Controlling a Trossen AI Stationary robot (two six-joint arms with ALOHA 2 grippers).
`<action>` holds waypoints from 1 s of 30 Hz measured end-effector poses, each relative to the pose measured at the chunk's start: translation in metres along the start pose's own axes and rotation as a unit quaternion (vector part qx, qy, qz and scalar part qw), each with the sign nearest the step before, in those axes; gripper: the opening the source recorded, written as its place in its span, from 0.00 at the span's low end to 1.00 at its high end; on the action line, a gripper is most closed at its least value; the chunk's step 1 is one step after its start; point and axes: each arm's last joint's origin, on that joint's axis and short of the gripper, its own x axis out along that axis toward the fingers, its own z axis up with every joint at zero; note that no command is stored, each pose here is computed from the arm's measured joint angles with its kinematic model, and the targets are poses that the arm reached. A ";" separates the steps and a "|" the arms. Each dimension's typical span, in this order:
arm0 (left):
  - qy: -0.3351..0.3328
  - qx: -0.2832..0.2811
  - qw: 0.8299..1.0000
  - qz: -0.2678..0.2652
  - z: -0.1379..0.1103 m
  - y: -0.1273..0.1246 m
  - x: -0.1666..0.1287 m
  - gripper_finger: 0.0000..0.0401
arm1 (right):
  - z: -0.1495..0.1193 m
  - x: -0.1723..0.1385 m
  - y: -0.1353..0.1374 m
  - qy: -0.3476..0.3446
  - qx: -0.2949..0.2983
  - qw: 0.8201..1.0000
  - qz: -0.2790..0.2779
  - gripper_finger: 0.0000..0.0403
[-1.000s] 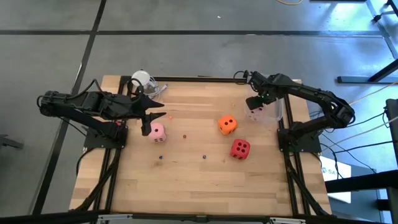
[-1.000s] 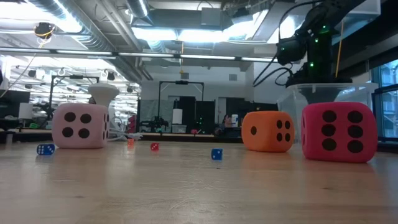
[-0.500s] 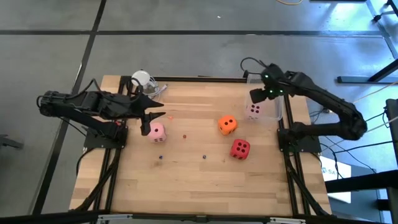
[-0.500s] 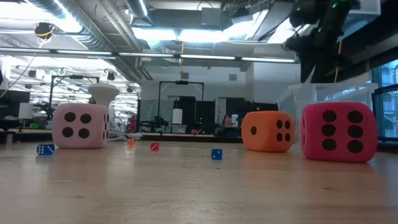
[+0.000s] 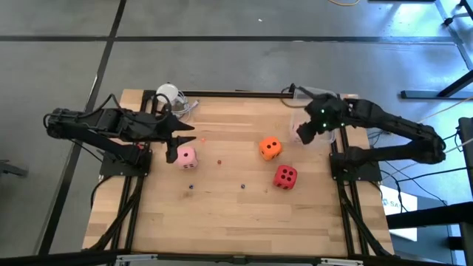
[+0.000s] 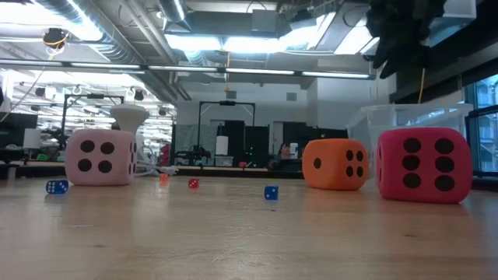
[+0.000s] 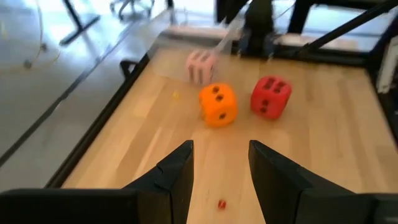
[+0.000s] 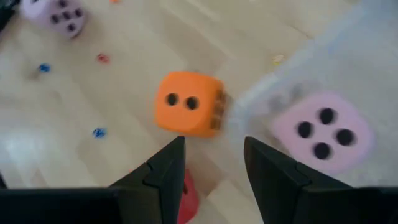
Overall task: Pick & Place Dice
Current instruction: Put the large pink die into the container
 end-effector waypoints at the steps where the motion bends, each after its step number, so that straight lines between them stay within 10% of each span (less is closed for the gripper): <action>1: 0.010 -0.006 1.000 0.008 -0.002 0.002 0.000 0.36 | -0.002 0.000 0.005 -0.002 -0.013 1.000 0.004 0.41; 10: 0.128 -0.033 0.989 0.071 -0.024 0.015 0.002 0.46 | -0.021 -0.002 0.032 -0.050 -0.026 0.998 -0.022 0.41; 19: 0.224 -0.010 0.972 0.075 -0.032 0.007 0.039 0.67 | -0.019 -0.018 0.061 -0.140 -0.035 0.987 0.066 0.41; 30: 0.440 0.082 0.888 0.103 -0.069 -0.017 0.099 0.69 | -0.018 -0.053 0.067 -0.194 -0.060 0.979 0.028 0.41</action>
